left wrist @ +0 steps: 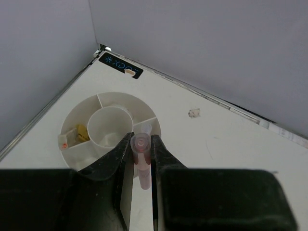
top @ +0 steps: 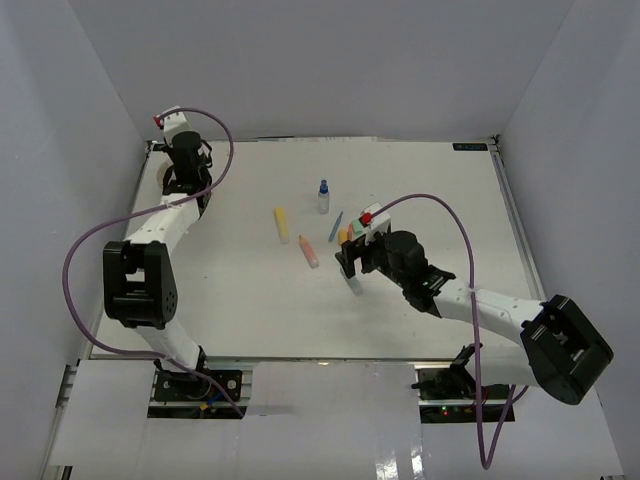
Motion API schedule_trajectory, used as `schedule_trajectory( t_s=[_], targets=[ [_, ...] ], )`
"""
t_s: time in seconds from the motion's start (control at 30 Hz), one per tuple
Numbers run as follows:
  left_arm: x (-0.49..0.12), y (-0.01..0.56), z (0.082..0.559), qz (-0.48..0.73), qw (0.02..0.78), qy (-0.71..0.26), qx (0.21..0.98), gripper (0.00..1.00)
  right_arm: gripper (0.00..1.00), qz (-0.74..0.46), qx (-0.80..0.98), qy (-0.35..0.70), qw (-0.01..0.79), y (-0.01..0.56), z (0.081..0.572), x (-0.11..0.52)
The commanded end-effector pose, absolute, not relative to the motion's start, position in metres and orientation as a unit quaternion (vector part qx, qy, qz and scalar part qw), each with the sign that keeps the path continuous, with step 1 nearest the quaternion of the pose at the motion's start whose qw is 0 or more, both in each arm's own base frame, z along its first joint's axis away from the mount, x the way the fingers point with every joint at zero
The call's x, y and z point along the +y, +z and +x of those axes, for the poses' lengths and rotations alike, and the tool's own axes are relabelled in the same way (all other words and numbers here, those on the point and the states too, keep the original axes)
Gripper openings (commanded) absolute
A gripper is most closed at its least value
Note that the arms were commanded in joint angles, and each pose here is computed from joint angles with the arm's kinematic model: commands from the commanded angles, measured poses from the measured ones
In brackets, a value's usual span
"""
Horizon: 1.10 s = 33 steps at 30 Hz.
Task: Sort the stationery into containers
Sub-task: Place the pen in the storage box.
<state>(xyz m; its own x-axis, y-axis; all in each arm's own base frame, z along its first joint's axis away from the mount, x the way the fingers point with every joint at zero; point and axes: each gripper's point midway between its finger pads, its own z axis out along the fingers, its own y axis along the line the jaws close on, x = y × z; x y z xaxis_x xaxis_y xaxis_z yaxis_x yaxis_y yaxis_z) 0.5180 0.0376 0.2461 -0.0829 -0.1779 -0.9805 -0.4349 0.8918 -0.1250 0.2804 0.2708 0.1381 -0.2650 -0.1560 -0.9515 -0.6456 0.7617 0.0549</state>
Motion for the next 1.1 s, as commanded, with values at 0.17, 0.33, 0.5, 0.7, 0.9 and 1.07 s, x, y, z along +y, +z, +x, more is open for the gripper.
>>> schedule_trajectory(
  t_s=[0.17, 0.33, 0.5, 0.7, 0.9, 1.07],
  targets=[
    [0.061, 0.263, 0.555, -0.212, 0.667, 0.116, 0.705, 0.23, 0.9, -0.26, 0.746, 0.249, 0.561, 0.153, 0.282, 0.267],
    [0.062, 0.239, 0.565, -0.213, 0.648, 0.112, 0.722, 0.25, 0.9, -0.256, 0.748, 0.248, 0.56, 0.152, 0.283, 0.263],
    [0.062, 0.218, 0.573, -0.212, 0.634, 0.113, 0.735, 0.32, 0.9, -0.257, 0.748, 0.248, 0.559, 0.15, 0.283, 0.262],
    [0.064, 0.205, 0.572, -0.212, 0.62, 0.123, 0.745, 0.41, 0.9, -0.255, 0.747, 0.247, 0.563, 0.152, 0.283, 0.259],
    [0.067, 0.21, 0.565, -0.215, 0.615, 0.125, 0.748, 0.47, 0.9, -0.248, 0.746, 0.242, 0.569, 0.157, 0.282, 0.253],
    [0.062, 0.255, 0.549, -0.216, 0.63, 0.103, 0.739, 0.56, 0.9, -0.222, 0.758, 0.23, 0.569, 0.161, 0.286, 0.242]
  ],
)
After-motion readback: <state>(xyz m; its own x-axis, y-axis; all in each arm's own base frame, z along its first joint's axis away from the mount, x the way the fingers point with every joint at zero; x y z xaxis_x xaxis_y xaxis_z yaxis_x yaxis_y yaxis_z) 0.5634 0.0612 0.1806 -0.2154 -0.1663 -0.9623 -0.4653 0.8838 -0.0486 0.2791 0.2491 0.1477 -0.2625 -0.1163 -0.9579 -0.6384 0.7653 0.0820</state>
